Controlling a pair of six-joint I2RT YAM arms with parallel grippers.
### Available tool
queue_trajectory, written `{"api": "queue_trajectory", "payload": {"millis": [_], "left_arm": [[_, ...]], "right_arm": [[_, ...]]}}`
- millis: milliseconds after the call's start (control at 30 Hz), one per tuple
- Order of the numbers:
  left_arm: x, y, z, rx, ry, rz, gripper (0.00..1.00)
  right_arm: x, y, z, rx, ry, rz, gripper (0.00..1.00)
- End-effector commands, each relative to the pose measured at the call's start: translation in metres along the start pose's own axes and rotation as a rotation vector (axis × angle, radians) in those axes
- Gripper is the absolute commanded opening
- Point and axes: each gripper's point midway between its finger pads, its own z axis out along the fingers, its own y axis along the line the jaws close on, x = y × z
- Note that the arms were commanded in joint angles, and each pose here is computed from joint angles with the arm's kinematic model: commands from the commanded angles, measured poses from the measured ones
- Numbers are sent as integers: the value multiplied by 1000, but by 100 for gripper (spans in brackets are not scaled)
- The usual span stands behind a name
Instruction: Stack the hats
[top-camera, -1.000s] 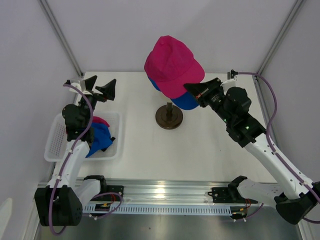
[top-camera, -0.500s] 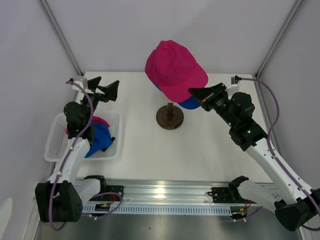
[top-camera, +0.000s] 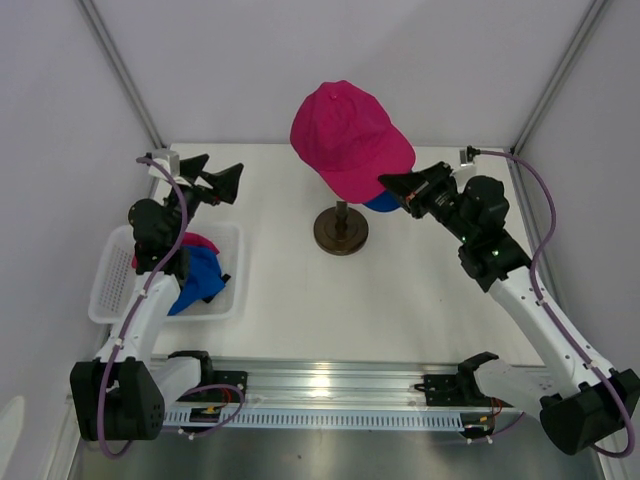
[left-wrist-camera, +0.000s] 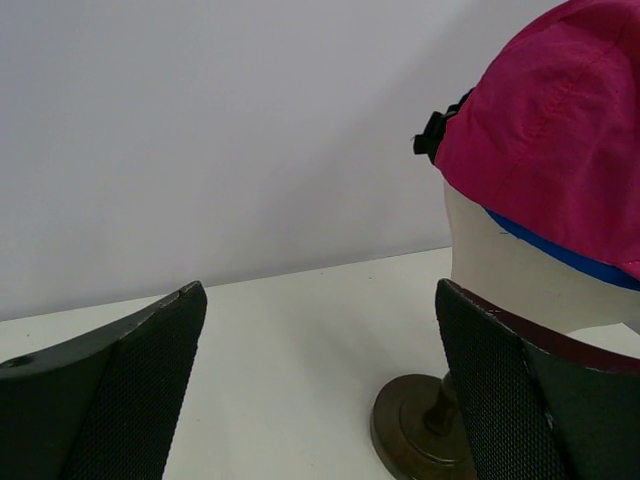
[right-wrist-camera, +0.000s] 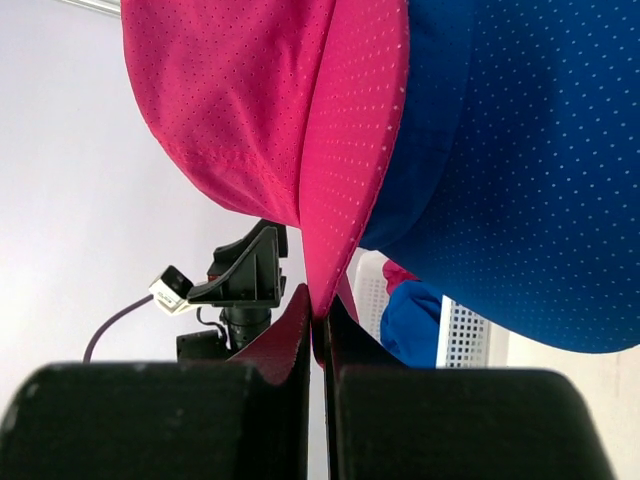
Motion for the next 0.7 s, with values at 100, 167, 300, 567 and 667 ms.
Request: {"api": "queue_trajectory", "payload": {"millis": [100, 167, 300, 567, 667], "left_arm": [[-17, -9, 7, 56, -20, 16, 97], [-17, -8, 7, 54, -18, 16, 97], [-18, -10, 8, 62, -22, 12, 97], [-17, -14, 9, 88, -12, 5, 97], [-16, -15, 9, 91, -11, 5, 96]], "right_arm": [[4, -47, 5, 147, 91, -55, 0], [-2, -40, 3, 149, 98, -71, 0], [-10, -30, 0, 141, 116, -90, 0], [-19, -7, 0, 46, 144, 3, 0], [-21, 7, 3, 1, 157, 30, 0]]}}
